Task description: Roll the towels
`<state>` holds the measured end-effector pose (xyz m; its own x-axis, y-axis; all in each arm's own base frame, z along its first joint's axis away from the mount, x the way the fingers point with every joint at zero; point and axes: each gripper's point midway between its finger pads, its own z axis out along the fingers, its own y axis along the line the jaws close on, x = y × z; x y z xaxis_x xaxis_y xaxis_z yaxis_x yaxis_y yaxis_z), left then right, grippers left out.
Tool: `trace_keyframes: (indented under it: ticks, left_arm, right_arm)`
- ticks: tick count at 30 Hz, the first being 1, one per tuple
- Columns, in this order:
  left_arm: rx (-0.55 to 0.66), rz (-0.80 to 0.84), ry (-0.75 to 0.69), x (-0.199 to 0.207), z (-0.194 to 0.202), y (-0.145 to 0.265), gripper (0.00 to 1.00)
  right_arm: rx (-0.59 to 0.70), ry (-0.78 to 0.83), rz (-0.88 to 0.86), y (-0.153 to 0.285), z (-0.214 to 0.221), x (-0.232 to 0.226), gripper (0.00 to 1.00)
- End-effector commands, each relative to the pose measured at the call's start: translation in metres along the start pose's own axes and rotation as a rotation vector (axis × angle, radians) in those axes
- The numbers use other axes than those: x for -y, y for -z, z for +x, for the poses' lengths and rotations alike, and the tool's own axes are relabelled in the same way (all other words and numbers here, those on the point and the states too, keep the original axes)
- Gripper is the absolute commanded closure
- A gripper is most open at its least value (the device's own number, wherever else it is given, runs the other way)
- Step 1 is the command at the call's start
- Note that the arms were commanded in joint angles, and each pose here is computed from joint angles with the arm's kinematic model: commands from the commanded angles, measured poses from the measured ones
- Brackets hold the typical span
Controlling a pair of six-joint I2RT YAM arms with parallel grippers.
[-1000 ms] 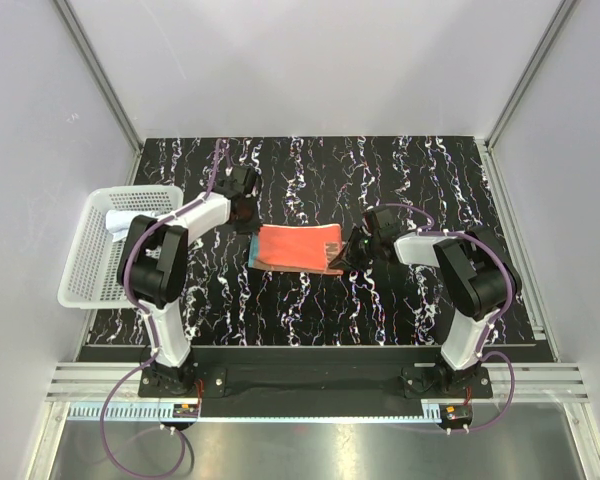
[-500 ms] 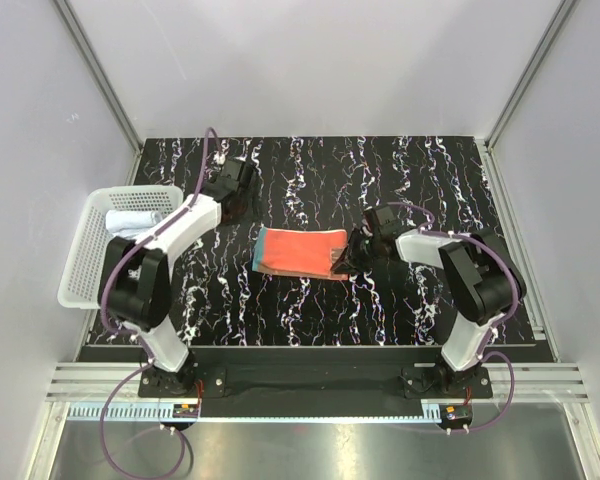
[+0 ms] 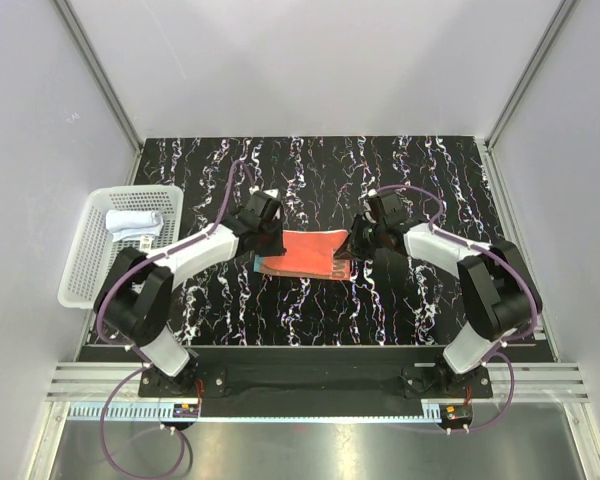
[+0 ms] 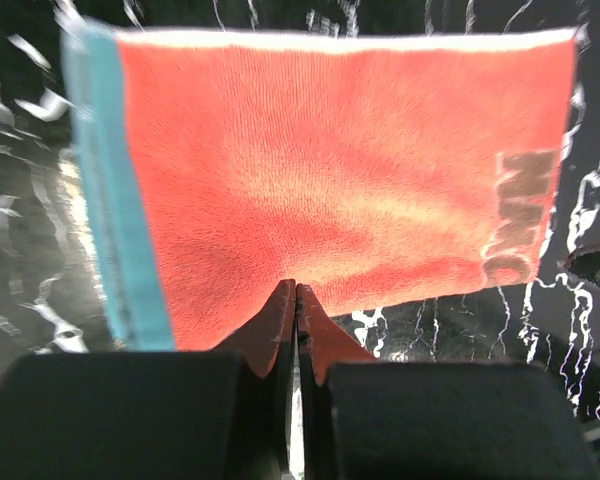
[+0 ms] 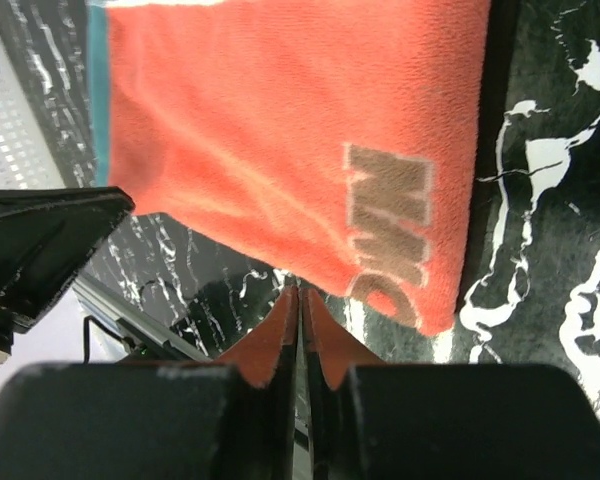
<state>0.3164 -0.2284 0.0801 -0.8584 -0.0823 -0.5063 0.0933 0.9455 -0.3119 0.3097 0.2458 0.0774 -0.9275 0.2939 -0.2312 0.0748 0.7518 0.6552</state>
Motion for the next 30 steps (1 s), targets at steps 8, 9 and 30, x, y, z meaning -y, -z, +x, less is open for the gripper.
trace_keyframes:
  ticks: [8,9,30]
  left_arm:
    - [-0.057,-0.033,0.088,-0.018,0.03,-0.023,0.99]
    - [-0.05,-0.081,0.096,-0.03,0.033,-0.025,0.99]
    - [-0.055,-0.302,0.239,-0.115,0.042,-0.002,0.35]
  right_arm:
    - [-0.061,-0.051,0.12,-0.028,0.025,0.051,0.9]
    - [-0.065,-0.052,0.12,-0.029,0.025,0.052,0.9]
    - [-0.066,-0.038,0.196,-0.005,0.029,0.056,0.88]
